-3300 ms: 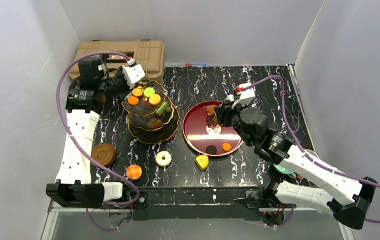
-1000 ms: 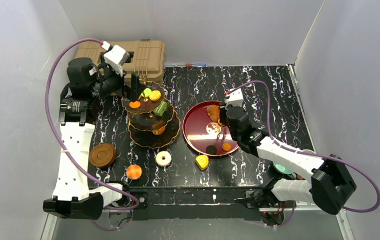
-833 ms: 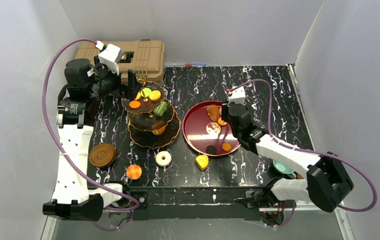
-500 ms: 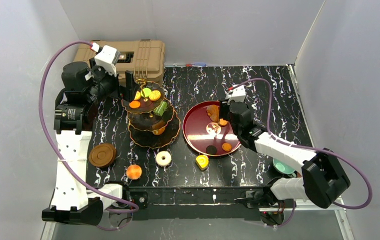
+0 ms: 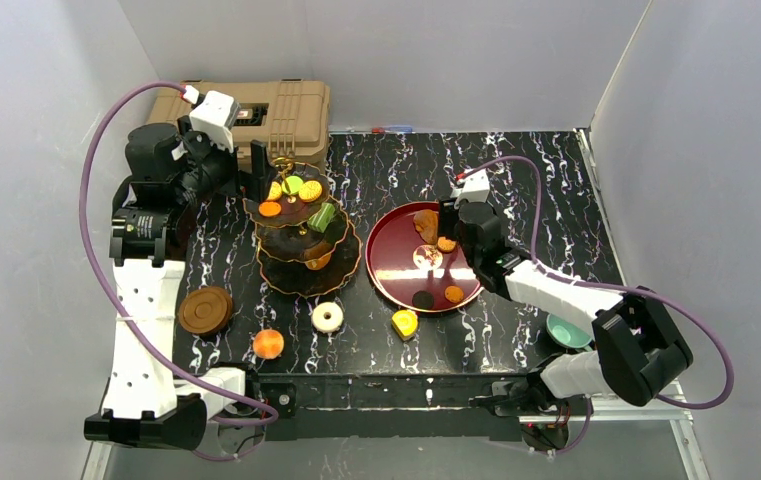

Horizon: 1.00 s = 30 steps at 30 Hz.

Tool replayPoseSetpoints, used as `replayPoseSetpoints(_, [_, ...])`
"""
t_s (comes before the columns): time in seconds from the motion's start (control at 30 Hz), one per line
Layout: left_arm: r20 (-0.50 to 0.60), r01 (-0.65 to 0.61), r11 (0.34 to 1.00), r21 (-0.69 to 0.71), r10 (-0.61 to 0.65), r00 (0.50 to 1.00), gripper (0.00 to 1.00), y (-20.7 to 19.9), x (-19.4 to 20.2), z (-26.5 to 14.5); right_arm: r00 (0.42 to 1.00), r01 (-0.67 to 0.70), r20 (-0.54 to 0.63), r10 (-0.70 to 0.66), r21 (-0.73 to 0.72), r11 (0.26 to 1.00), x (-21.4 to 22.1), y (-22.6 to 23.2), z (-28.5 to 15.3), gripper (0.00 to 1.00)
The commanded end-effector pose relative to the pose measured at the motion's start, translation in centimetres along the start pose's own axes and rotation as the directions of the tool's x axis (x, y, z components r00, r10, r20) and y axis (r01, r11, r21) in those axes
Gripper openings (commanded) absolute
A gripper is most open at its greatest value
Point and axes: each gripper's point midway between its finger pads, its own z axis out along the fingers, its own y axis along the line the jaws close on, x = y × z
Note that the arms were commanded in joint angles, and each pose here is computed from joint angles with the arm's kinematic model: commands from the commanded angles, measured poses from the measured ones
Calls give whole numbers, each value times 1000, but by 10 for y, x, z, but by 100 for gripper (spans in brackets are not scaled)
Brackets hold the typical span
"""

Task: Serve the afternoon tea
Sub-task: Pick up the desert from the tray.

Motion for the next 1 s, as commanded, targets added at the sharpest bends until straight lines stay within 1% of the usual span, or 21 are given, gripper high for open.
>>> replayPoseSetpoints(0.0, [7,5,999,-35,-5,1000,98,5,-6,-4,999,1,49,0,-16,1000,-12,2,2,57])
replayPoseSetpoints(0.13, [2,12,998,-65,-12,1000,98,9,-8,-6,999,30,36,-29,-17,999,-7,0,1,53])
replayPoseSetpoints(0.27, [-3,15,997,-81,-15,1000,98,11,-9,-10,999,51,5,-51,-3,999,3,-7,2,53])
replayPoseSetpoints(0.37, [8,12,996,-92,-12,1000,98,12,-15,-15,999,43,3,-43,-5,999,6,-10,-1,54])
replayPoseSetpoints(0.4, [13,10,995,-96,-9,1000,98,13,-16,-16,999,42,5,-42,-11,999,6,-9,-2,53])
replayPoseSetpoints(0.5, [24,5,994,-105,-2,1000,98,14,-21,-20,999,44,16,-43,-43,998,-1,-5,-4,42])
replayPoseSetpoints(0.6, [25,6,993,-116,-3,1000,98,15,-24,-23,998,50,49,-45,-87,995,-20,3,-8,31])
replayPoseSetpoints(0.73, [7,20,991,-133,-19,1000,98,18,-22,-22,996,57,72,-47,-142,988,-49,13,-18,24])
replayPoseSetpoints(0.83, [-16,54,987,-150,-57,998,98,22,-18,-19,995,55,95,-37,-198,979,-70,21,-30,16])
replayPoseSetpoints(0.97, [-15,72,982,-175,-76,997,98,31,-19,-17,992,52,129,-18,-264,963,-101,36,-51,15])
